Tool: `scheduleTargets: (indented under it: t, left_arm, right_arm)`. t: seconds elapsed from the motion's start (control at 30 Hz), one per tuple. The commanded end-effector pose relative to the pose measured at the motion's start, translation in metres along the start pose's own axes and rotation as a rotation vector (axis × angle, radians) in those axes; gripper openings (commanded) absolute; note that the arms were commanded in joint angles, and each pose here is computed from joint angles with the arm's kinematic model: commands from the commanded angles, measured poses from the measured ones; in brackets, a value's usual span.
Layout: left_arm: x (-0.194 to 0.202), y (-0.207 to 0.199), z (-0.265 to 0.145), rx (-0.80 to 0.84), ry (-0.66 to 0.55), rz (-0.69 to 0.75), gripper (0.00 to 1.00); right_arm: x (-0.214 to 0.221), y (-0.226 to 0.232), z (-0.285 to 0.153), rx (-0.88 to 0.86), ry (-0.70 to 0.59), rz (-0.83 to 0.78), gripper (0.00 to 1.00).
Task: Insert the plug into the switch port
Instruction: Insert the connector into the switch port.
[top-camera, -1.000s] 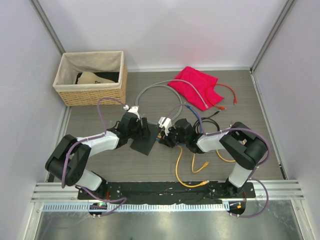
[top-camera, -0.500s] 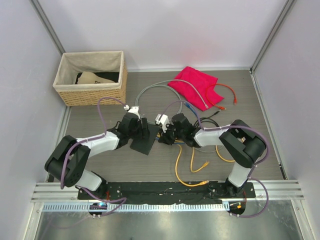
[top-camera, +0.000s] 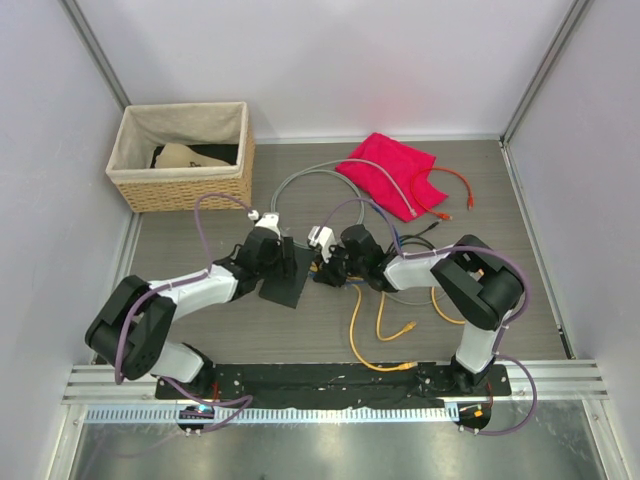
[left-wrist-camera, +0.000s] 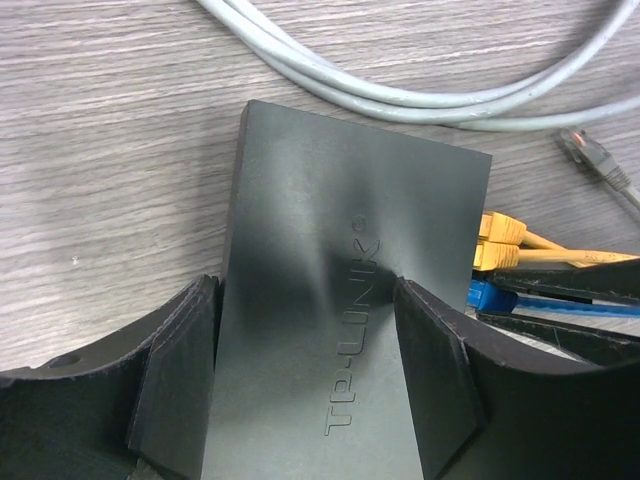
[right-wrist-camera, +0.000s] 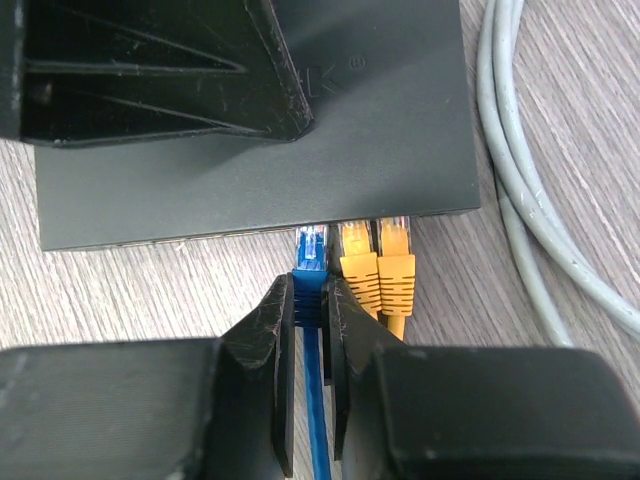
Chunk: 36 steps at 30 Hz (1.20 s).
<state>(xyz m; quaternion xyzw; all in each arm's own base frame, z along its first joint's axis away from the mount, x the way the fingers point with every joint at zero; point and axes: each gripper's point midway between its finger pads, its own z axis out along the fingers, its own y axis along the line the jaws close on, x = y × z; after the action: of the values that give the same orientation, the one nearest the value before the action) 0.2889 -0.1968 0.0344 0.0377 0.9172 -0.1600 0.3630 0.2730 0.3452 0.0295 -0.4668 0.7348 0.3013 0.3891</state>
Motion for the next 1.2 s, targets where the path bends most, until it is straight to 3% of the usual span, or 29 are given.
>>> scheduleTargets:
  t: [0.0,0.07,0.17,0.5,0.67,1.17]
  left_arm:
    - [0.12,-0.033,-0.033,0.108,0.475,0.088,0.65]
    - [0.114,-0.007,-0.029,-0.058,0.454,0.113,0.64]
    - [0.11,0.011,-0.029,-0.17,0.443,0.118,0.63]
    - [0.119,0.033,-0.028,-0.287,0.506,0.059,0.63]
    - [0.12,0.044,-0.026,-0.343,0.528,0.042,0.64]
    - [0.126,0.061,-0.024,-0.473,0.577,0.041,0.66]
  right_arm:
    - [-0.13,0.017,-0.002,-0.016,-0.432,-0.208,0.03]
    - [-0.121,0.016,-0.005,-0.001,-0.399,-0.188,0.06]
    - [-0.107,0.014,-0.007,0.015,-0.334,-0.167,0.1]
    - [-0.064,0.011,-0.011,0.047,-0.167,-0.104,0.28]
    - [-0.053,0.012,-0.014,0.046,-0.119,-0.089,0.31]
    - [-0.065,0.004,-0.042,0.121,-0.052,-0.108,0.45]
